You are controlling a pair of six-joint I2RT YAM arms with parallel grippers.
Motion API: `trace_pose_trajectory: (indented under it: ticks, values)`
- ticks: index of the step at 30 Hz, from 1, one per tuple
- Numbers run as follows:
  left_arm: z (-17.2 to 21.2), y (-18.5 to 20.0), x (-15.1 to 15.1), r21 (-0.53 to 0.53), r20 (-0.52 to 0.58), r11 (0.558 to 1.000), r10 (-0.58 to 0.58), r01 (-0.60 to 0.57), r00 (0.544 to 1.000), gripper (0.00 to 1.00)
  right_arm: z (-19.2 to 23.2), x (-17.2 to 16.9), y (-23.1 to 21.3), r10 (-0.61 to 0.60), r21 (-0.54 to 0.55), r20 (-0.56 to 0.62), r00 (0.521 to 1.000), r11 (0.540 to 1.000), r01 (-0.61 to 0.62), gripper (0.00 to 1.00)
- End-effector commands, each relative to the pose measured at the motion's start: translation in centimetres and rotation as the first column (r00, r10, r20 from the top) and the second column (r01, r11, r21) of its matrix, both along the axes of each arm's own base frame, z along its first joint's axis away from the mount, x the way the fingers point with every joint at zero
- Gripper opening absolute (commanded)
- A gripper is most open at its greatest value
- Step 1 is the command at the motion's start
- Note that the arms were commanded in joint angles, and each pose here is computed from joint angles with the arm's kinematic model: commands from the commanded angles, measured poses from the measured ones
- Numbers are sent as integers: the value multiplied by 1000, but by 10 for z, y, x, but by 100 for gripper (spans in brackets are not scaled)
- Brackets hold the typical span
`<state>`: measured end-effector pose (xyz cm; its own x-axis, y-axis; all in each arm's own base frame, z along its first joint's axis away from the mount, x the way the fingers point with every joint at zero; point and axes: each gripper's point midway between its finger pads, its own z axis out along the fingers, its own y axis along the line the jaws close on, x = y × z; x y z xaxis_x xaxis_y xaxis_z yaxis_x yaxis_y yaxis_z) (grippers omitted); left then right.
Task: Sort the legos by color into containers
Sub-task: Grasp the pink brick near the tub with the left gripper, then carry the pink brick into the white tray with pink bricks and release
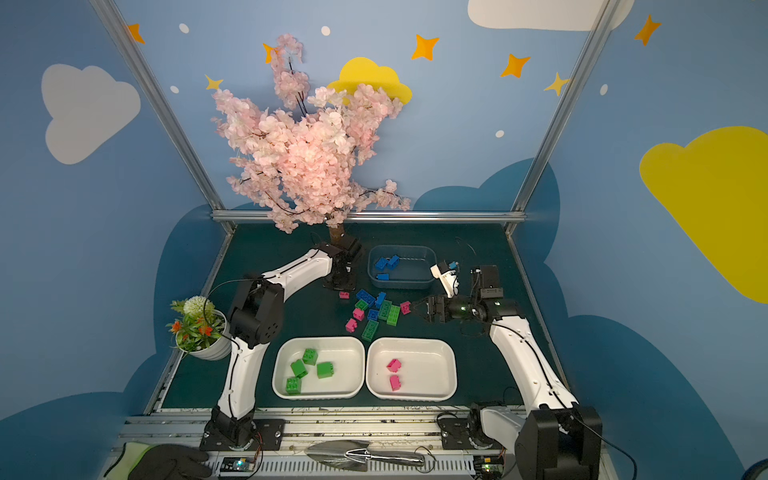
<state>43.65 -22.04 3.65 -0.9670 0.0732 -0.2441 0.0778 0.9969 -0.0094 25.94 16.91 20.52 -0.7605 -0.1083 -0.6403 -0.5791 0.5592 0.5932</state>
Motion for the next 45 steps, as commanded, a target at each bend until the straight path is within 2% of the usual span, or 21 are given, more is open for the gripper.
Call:
trace_pose_trajectory:
  ticks: [1, 6, 9, 14, 16, 18, 22, 26, 31, 37, 40, 45]
  values:
    - [-12, 2, -10, 14, -57, 1000, -7, 7, 998, 48, 3, -2, 1, 9, 10, 9, 1000, 1000, -9, 89]
    - [-12, 7, -17, 24, -66, 1000, -11, 12, 998, 48, 1, -3, 1, 6, 10, 6, 1000, 1000, -6, 89]
    - [-15, 7, -19, 21, -73, 1000, -17, 19, 997, 42, 1, -3, 0, 4, 12, 5, 1000, 1000, -4, 89]
    - [-17, 7, -18, 25, -77, 999, -31, 33, 997, 40, 2, -5, 1, 4, 13, 8, 1000, 1000, -4, 89]
    - [-16, 7, -17, 19, -74, 999, -38, 40, 997, 36, 2, -4, 0, 4, 12, 11, 1000, 1000, -4, 89]
    - [-9, 5, -15, 16, -58, 999, -51, 52, 997, 31, 3, -4, 0, 2, 10, 16, 1000, 1000, -2, 89]
    - [17, 4, -14, 0, -24, 997, -75, 75, 997, 30, 4, -4, -1, -2, 9, 18, 1000, 1000, 2, 89]
    - [53, -6, -26, -53, 7, 991, -127, 127, 992, 30, 4, -4, -1, -2, 10, 16, 1000, 1000, 2, 89]
    - [91, -34, -67, -148, 16, 959, -241, 241, 970, 30, 2, -5, -1, -4, 13, 12, 1000, 1000, 4, 89]
    - [114, -83, -142, -286, 7, 885, -382, 368, 924, 31, -1, -5, -4, -26, 12, -2, 1000, 1000, 26, 89]
    - [113, -108, -179, -334, -5, 848, -437, 410, 899, 31, -5, -3, -8, -58, 6, -20, 998, 998, 58, 89]
    - [85, -134, -224, -335, -51, 821, -506, 462, 861, 31, -5, 0, -10, -73, 6, -15, 997, 997, 73, 89]
